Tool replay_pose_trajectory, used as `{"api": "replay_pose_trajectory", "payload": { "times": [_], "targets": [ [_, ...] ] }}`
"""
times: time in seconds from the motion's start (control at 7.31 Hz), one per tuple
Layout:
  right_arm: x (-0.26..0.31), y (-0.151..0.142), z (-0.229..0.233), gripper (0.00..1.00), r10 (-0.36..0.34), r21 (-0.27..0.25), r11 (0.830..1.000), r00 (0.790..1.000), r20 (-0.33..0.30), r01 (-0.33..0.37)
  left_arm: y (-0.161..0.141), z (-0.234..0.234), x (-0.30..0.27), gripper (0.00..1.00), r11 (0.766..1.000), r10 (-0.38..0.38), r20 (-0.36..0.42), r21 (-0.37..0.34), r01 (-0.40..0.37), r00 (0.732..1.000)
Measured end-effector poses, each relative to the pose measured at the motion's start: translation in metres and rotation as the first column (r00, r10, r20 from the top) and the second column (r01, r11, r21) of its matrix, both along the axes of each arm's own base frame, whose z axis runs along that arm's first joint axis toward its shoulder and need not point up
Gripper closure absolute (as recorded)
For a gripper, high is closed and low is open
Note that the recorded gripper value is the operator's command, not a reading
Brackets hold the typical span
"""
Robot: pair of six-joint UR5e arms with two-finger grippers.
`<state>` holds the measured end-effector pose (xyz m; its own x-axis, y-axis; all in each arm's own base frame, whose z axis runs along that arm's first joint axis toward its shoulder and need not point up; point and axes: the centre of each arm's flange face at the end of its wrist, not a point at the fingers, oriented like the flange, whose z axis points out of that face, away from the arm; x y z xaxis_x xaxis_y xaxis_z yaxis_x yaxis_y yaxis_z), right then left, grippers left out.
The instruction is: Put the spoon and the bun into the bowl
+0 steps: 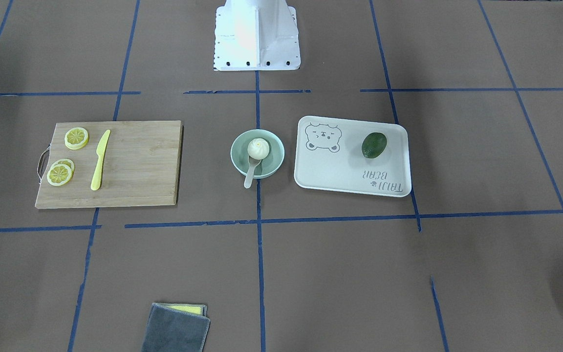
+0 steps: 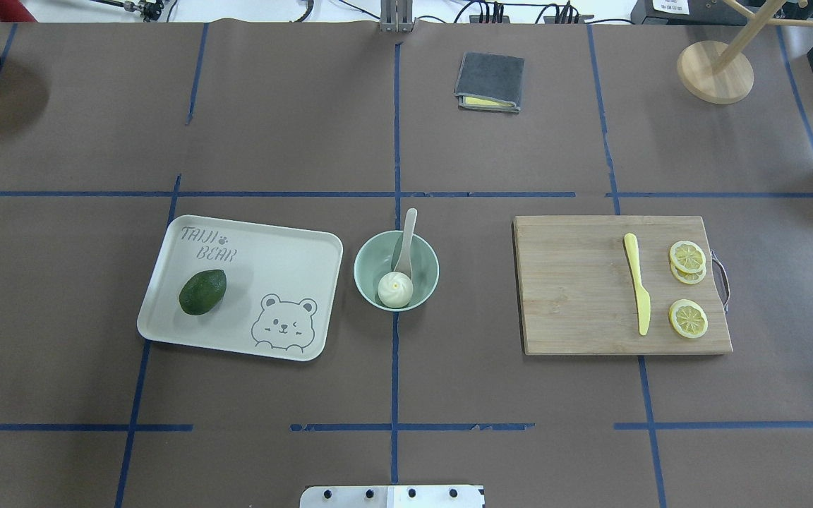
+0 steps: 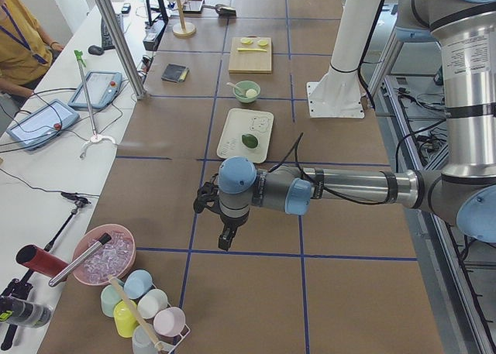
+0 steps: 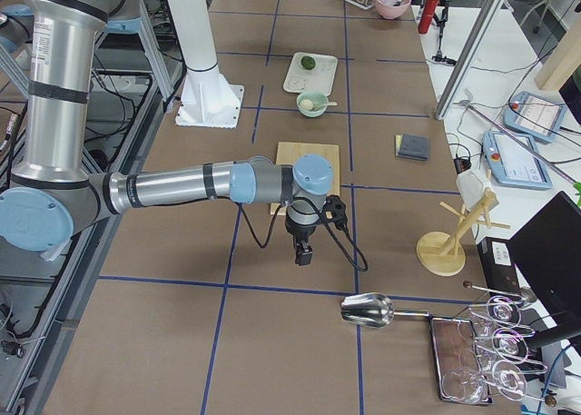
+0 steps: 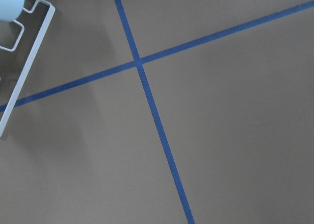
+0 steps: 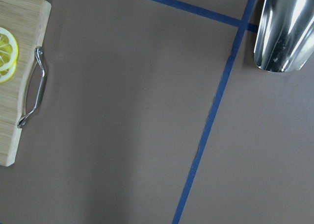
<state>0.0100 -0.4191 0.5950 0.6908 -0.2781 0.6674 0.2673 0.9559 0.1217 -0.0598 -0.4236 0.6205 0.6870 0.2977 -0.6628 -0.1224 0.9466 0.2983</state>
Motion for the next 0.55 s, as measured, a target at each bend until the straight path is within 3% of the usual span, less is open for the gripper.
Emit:
{"api": "replay_pose_trajectory", "payload": {
  "times": [0.27,0.55],
  "targets": [
    [-0.001,0.002,0.000,0.00,0.001,-0.008,1.000,1.000,0.026,-0.001,0.019,0.006,-0.031,0.00,0.996,-0.075,-0.009,-0.046,0.075,0.997],
    [-0.003,0.003,-0.001,0.00,0.002,-0.011,1.000,0.999,0.046,-0.002,0.013,0.021,-0.034,0.00,0.993,-0.078,0.037,-0.084,0.081,0.996]
  ]
}}
